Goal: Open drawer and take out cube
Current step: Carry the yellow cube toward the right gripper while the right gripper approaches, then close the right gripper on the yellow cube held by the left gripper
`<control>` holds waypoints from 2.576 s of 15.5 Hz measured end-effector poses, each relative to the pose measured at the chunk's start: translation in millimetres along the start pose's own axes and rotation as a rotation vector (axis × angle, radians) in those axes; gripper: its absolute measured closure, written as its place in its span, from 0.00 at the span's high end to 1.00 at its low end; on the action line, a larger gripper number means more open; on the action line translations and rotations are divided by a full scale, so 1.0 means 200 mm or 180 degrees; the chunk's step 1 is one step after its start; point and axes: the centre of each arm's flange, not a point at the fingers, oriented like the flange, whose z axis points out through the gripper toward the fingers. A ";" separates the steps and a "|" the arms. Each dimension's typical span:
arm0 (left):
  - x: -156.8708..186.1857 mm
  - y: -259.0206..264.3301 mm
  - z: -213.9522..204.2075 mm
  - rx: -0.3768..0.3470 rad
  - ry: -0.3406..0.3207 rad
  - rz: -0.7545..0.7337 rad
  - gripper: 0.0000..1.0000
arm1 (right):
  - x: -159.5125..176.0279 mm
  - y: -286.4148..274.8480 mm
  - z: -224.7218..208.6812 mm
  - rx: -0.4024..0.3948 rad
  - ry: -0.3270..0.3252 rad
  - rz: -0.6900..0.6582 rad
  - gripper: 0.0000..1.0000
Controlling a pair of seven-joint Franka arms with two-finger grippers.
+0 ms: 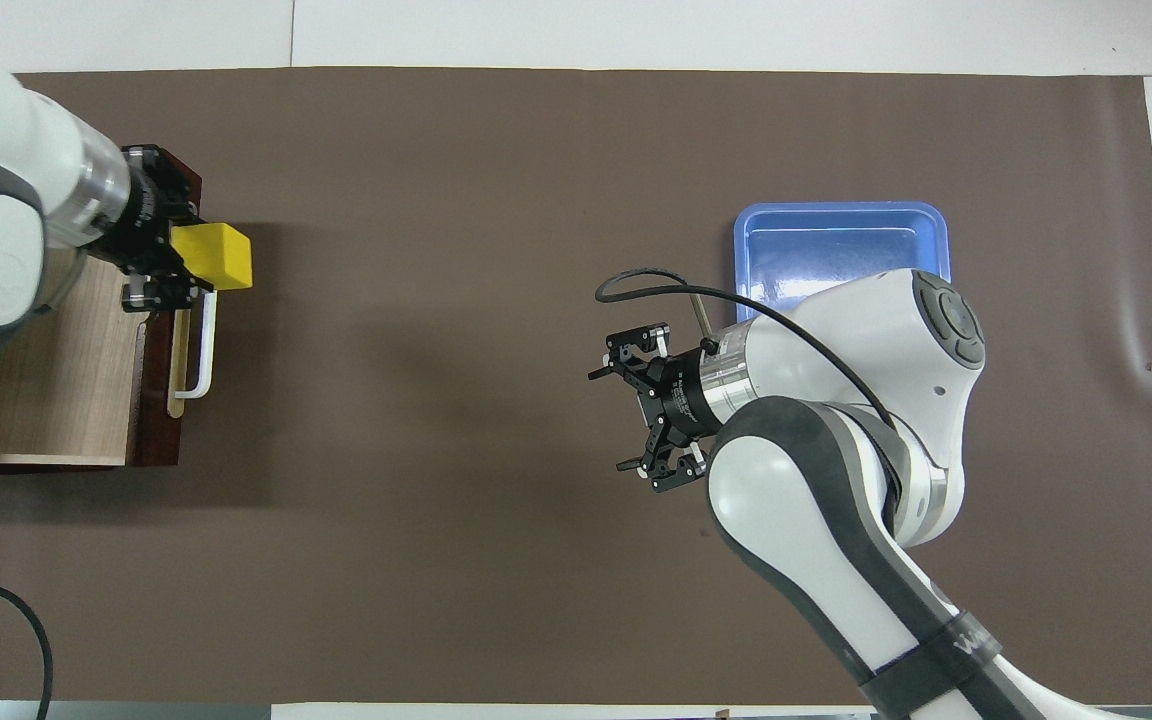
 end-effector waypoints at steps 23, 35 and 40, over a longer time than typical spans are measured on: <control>-1.30 -0.82 0.23 -0.0163 -0.0117 -0.0553 0.55 | 0.11 0.03 0.07 0.0380 -0.0534 0.0699 1.00; -1.31 -0.88 0.25 -0.0154 -0.0087 -0.0463 0.55 | 0.04 0.14 0.18 0.0377 -0.0395 0.0260 1.00; -1.32 -0.89 0.24 -0.0160 -0.0094 -0.0443 0.55 | 0.08 0.13 0.15 0.0414 -0.0394 0.0294 1.00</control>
